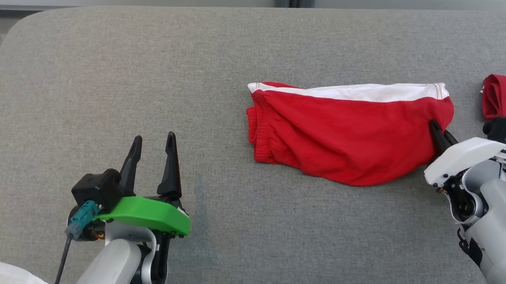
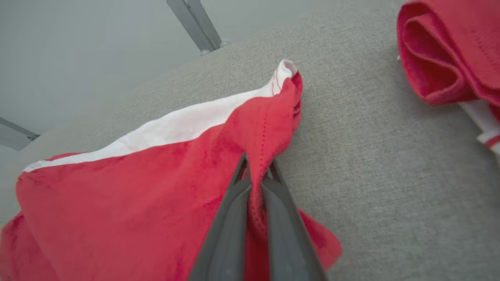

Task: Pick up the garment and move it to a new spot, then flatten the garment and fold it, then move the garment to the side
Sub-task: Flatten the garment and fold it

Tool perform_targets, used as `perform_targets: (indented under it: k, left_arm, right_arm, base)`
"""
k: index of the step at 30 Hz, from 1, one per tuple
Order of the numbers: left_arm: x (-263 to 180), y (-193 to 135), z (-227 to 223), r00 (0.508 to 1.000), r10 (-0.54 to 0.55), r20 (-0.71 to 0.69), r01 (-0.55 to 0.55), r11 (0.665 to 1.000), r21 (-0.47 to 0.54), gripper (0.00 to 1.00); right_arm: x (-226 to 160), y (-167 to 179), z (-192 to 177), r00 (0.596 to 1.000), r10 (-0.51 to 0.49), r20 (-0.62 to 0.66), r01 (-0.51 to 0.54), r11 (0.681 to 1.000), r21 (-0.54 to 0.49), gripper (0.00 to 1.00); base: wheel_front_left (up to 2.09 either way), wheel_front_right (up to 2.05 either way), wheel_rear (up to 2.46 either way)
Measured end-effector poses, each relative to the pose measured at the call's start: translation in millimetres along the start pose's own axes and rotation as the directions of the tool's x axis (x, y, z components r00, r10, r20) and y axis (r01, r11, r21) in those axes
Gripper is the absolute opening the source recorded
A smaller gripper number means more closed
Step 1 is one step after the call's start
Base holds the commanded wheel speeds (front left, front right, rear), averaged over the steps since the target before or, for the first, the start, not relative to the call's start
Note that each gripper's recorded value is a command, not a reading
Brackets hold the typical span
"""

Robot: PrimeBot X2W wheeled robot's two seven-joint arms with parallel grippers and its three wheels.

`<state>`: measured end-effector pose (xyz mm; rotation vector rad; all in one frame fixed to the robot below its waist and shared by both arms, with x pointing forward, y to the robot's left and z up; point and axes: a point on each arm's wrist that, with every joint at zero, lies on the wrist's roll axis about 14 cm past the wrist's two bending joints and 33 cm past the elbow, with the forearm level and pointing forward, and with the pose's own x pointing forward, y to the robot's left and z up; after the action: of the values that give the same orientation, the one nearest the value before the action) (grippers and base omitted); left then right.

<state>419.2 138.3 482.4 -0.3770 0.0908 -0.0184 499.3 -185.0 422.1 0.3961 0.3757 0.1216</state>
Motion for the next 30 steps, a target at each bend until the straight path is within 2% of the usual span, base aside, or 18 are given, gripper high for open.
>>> perform_targets:
  k: [2, 6, 7, 9, 14, 22, 30]
  left_arm:
    - [-1, 1, 1, 1.000, 0.003, 0.003, -0.003, 1.000, 0.004, 1.00]
    - [-5, 6, 4, 1.000, 0.017, 0.010, -0.017, 1.000, 0.006, 1.00]
    - [-7, 8, 5, 1.000, 0.023, 0.014, -0.023, 1.000, 0.006, 1.00]
    - [-10, 10, 5, 0.999, 0.030, 0.016, -0.030, 0.999, 0.014, 1.00]
    - [-16, 17, 8, 0.998, 0.056, 0.024, -0.057, 0.998, 0.012, 1.00]
    - [-25, 33, 13, 0.993, 0.109, 0.045, -0.109, 0.994, 0.009, 1.00]
    - [-24, 36, 13, 0.992, 0.117, 0.048, -0.117, 0.993, 0.003, 1.00]
  right_arm:
    - [4, 14, 6, 0.999, 0.036, 0.018, -0.035, 0.999, -0.013, 0.00]
    - [16, 70, 21, 0.984, 0.172, 0.050, -0.170, 0.985, -0.032, 0.00]
    - [20, 98, 24, 0.970, 0.236, 0.051, -0.235, 0.971, -0.040, 0.00]
    - [22, 128, 22, 0.953, 0.302, 0.035, -0.300, 0.953, -0.041, 0.00]
    - [21, 183, -2, 0.910, 0.410, -0.058, -0.413, 0.909, -0.055, 0.00]
    - [18, 223, -50, 0.855, 0.469, -0.223, -0.495, 0.865, -0.078, 0.00]
    - [12, 225, -73, 0.831, 0.457, -0.318, -0.512, 0.852, -0.114, 0.00]
  base:
    - [0.00, 0.00, 0.00]
    - [0.00, 0.00, 0.00]
    - [0.00, 0.00, 0.00]
    - [0.00, 0.00, 0.00]
    - [0.00, 0.00, 0.00]
    - [0.00, 0.00, 0.00]
    - [0.00, 0.00, 0.00]
